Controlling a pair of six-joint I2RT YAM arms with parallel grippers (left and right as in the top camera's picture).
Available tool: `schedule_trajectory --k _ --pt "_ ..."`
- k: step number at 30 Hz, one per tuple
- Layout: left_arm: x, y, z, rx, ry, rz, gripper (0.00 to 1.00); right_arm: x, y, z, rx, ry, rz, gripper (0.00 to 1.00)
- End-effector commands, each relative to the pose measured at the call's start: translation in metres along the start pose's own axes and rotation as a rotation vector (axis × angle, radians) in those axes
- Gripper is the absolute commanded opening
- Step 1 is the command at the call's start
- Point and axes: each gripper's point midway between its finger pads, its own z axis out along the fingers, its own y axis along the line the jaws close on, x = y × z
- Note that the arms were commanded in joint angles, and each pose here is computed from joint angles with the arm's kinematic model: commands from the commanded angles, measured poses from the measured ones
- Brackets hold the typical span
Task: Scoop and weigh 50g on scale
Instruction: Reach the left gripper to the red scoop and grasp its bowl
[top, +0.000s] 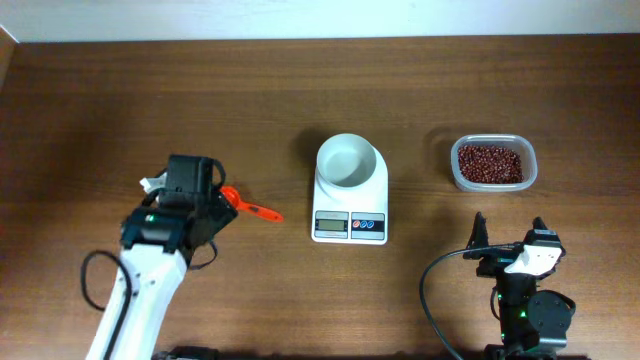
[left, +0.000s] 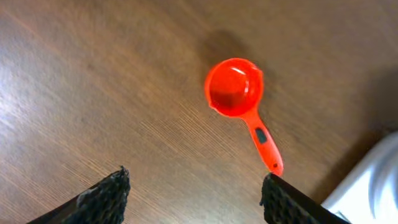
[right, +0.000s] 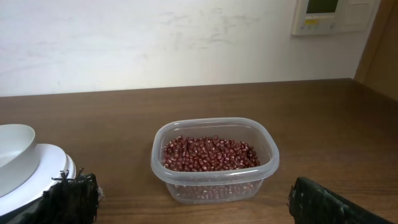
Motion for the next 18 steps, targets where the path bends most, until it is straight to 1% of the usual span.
schedule_trajectory --k 1,3,6,7,10,13,14,15,17,18 --pt "0.002 0.000 0.027 -0.069 0.026 -0.098 0.72 0.004 0.002 0.000 -0.012 0.010 -0.008 0.99" --pt "-0.003 -0.009 0.044 -0.066 0.024 -0.099 0.72 0.004 0.002 0.000 -0.012 0.010 -0.008 0.99" --pt "-0.003 -0.015 0.069 -0.084 0.037 -0.121 0.62 0.004 0.002 0.000 -0.012 0.010 -0.008 0.99" --pt "-0.002 -0.016 0.078 -0.094 0.044 -0.151 0.58 0.004 0.002 0.000 -0.012 0.010 -0.009 0.99" --pt "0.005 -0.017 0.099 -0.128 0.067 -0.226 0.54 0.004 0.002 0.000 -0.012 0.010 -0.008 0.99" --pt "0.010 -0.017 0.117 -0.149 0.085 -0.245 0.48 0.004 0.002 0.000 -0.012 0.010 -0.008 0.99" --pt "0.011 -0.016 0.120 -0.157 0.087 -0.257 0.45 0.004 0.002 0.000 -0.012 0.010 -0.008 0.99" --pt "0.013 -0.015 0.126 -0.168 0.092 -0.275 0.39 0.004 0.002 0.000 -0.012 0.010 -0.008 0.99" --pt "0.014 -0.017 0.135 -0.171 0.094 -0.274 0.34 0.004 0.002 0.000 -0.012 0.010 -0.009 0.99" --pt "0.015 -0.017 0.139 -0.175 0.097 -0.273 0.29 0.004 0.002 0.000 -0.012 0.010 -0.008 0.99"
